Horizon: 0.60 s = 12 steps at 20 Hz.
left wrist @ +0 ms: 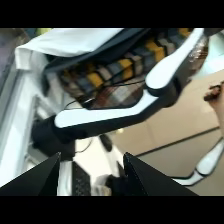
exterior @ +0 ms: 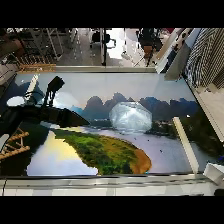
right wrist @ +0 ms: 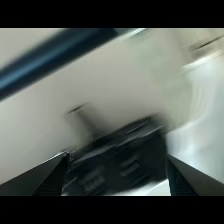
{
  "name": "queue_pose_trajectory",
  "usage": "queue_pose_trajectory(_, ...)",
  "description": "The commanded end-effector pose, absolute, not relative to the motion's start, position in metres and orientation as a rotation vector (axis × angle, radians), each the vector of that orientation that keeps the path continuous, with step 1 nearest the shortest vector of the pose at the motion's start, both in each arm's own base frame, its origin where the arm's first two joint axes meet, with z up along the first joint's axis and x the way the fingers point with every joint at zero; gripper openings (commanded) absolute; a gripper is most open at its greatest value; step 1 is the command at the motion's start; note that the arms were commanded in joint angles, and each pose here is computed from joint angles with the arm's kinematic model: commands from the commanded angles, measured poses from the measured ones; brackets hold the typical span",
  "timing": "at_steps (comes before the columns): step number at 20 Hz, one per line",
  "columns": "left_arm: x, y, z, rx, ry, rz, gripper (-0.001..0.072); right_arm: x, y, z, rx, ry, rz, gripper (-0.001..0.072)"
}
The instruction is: Fold the clothes and pants, and hang the long-sleeved shirts on hangers.
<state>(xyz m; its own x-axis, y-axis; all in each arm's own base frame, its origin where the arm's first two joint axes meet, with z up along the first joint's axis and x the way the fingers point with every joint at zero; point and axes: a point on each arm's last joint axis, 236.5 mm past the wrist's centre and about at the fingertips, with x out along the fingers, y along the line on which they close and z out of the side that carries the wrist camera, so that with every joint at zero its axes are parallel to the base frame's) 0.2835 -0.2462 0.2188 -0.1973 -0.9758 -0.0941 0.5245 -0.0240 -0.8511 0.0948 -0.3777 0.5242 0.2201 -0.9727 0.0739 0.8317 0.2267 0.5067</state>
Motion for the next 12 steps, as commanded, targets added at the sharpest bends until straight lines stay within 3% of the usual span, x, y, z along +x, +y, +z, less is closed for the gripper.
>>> queue_pose_trajectory(1,0.312,-0.228,0.172,-0.493,1.054,-1.288,0.0392,0.251,-0.265,0.513,0.434,-0.162,-0.616,0.0689)
queue_pose_trajectory(4,0.369,-0.143,0.135,-0.279,1.141,-0.684,0.0392,0.337,-0.137,0.394,0.367,0.380,-0.123,0.0687)
queue_pose_trajectory(6,0.407,-0.075,0.159,-0.244,1.004,-0.293,0.0392,0.346,-0.073,0.306,0.361,0.722,0.047,0.0686)
queue_pose_trajectory(8,0.426,-0.039,0.207,-0.181,0.777,-0.144,0.0395,0.350,-0.037,0.240,0.293,0.941,0.107,0.0639)
queue_pose_trajectory(10,0.432,-0.034,0.245,-0.171,0.627,-0.128,0.0395,0.365,-0.021,0.195,0.175,1.017,0.112,0.0386)
queue_pose_trajectory(12,0.439,-0.031,0.271,-0.174,0.519,-0.121,0.0394,0.390,-0.007,0.175,0.060,0.978,0.152,0.0085)
